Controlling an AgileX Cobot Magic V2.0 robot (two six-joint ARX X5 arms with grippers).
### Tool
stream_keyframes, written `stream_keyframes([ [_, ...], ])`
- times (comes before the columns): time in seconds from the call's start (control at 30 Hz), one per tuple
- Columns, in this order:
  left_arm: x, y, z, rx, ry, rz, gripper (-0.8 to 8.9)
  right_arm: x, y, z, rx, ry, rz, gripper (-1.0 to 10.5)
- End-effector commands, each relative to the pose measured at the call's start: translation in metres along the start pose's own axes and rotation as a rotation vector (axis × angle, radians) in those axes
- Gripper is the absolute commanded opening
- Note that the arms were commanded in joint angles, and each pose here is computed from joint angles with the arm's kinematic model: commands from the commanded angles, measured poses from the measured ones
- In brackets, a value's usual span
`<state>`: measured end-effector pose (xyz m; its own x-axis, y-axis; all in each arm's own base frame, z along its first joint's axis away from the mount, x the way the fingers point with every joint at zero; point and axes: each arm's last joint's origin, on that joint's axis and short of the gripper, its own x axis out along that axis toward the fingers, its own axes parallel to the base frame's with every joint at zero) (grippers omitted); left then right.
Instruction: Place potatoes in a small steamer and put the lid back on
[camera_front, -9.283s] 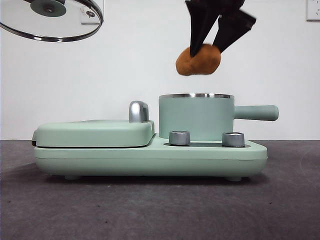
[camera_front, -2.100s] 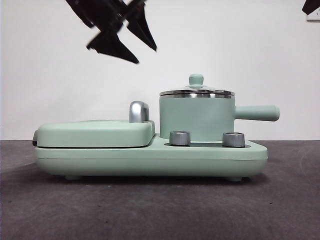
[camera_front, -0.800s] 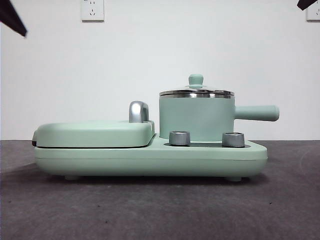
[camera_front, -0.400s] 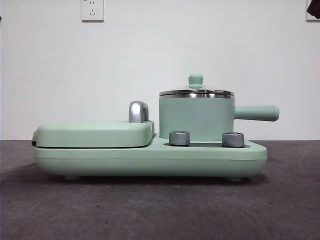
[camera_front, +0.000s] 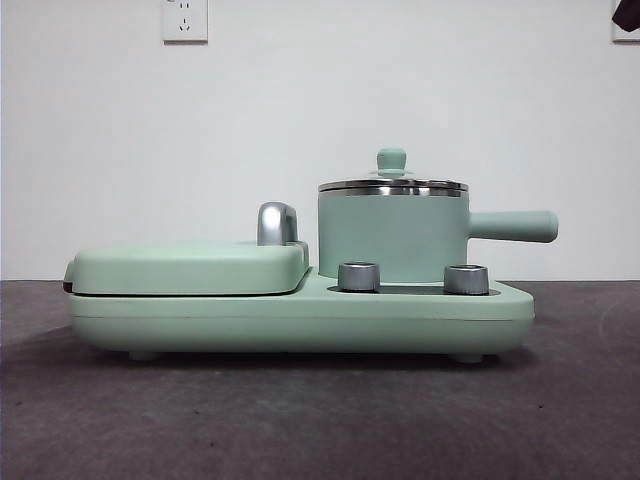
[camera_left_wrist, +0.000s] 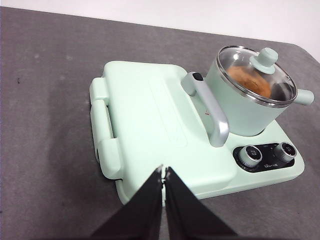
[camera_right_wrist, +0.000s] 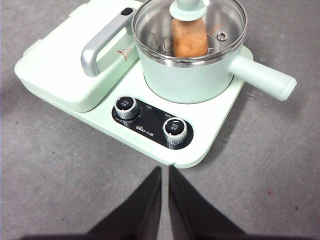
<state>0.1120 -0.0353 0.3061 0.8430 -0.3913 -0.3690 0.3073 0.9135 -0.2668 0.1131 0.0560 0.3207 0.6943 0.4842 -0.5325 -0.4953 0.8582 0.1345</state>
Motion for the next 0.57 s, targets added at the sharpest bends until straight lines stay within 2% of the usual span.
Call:
stream_keyframes([
  [0.03,-0.001,-0.001,0.002,0.016,-0.006,-0.005,0.06,-0.001,0.001,0.003,0.002,-0.014,0.004,0.2],
  [0.2,-0.002,0.01,-0.017,0.081,-0.094,0.038,0.06,-0.001,0.001,0.003,0.002,-0.014,0.004,0.2],
  [0.57,0.023,0.055,-0.109,0.063,-0.287,0.22,0.06,-0.001,0.001,0.003,0.002,-0.015,0.004,0.2],
])
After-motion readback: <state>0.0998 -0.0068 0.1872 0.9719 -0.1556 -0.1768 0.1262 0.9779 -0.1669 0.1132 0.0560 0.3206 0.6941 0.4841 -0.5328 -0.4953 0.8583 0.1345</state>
